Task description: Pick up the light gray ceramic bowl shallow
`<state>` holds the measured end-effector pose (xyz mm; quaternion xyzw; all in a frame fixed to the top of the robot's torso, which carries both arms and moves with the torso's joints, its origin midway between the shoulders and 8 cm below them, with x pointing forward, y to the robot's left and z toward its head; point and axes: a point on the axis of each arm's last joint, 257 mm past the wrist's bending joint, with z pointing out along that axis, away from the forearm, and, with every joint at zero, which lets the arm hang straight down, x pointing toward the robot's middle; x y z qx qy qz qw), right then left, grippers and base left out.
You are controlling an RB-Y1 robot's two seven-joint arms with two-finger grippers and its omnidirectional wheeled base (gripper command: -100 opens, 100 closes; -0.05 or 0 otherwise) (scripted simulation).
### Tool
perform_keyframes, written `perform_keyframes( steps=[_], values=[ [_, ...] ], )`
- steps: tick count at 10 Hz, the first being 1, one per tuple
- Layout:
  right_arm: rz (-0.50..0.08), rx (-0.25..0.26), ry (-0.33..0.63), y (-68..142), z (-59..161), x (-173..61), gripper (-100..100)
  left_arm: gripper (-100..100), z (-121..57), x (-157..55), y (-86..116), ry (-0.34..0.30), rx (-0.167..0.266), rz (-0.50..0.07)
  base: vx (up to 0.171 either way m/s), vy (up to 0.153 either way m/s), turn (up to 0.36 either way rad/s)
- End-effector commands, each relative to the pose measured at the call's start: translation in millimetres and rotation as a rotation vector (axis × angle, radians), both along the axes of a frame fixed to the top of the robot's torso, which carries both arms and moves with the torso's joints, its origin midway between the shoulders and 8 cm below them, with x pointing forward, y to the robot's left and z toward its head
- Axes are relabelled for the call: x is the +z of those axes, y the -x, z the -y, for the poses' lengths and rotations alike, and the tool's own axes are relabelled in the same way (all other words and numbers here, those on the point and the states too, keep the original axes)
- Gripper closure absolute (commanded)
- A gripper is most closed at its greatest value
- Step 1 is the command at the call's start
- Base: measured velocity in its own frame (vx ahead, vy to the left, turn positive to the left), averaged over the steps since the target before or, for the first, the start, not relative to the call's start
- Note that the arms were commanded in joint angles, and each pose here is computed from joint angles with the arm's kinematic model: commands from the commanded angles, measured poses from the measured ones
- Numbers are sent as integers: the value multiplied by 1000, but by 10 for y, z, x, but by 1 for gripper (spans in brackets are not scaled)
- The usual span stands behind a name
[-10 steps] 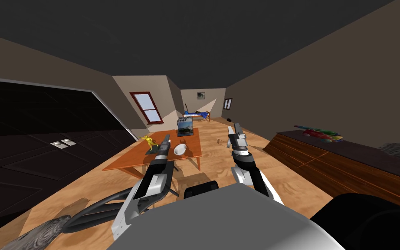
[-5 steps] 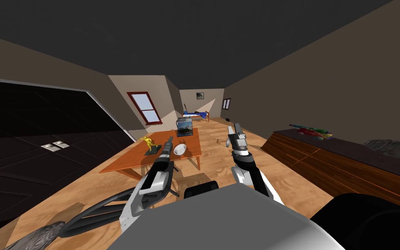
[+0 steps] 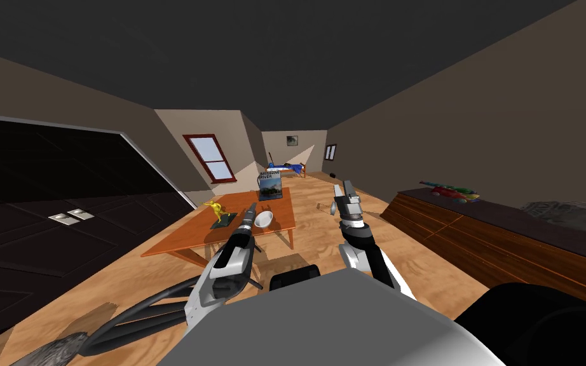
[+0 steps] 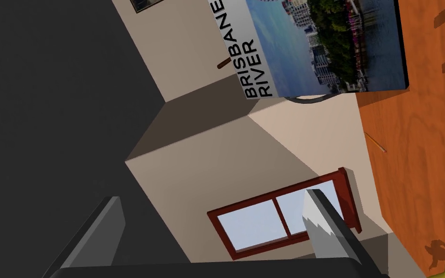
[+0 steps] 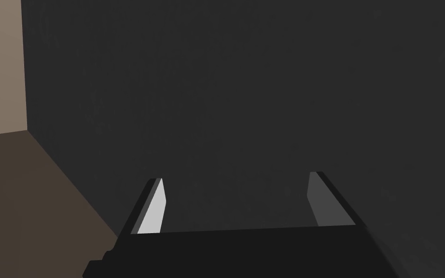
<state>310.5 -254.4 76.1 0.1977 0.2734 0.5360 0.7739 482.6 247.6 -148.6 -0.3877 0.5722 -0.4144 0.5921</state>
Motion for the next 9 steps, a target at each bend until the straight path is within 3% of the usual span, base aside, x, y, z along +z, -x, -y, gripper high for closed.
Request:
perform_keyframes(
  steps=[1, 9],
  values=[
    [0, 0, 0, 0, 0, 0, 0, -100, -1, -56, -11, 0, 4, -26, 3, 10, 1],
    [0, 0, 0, 0, 0, 0, 0, -100, 50, -850, -98, 8, 14, -288, 19, 28, -25]
  ],
)
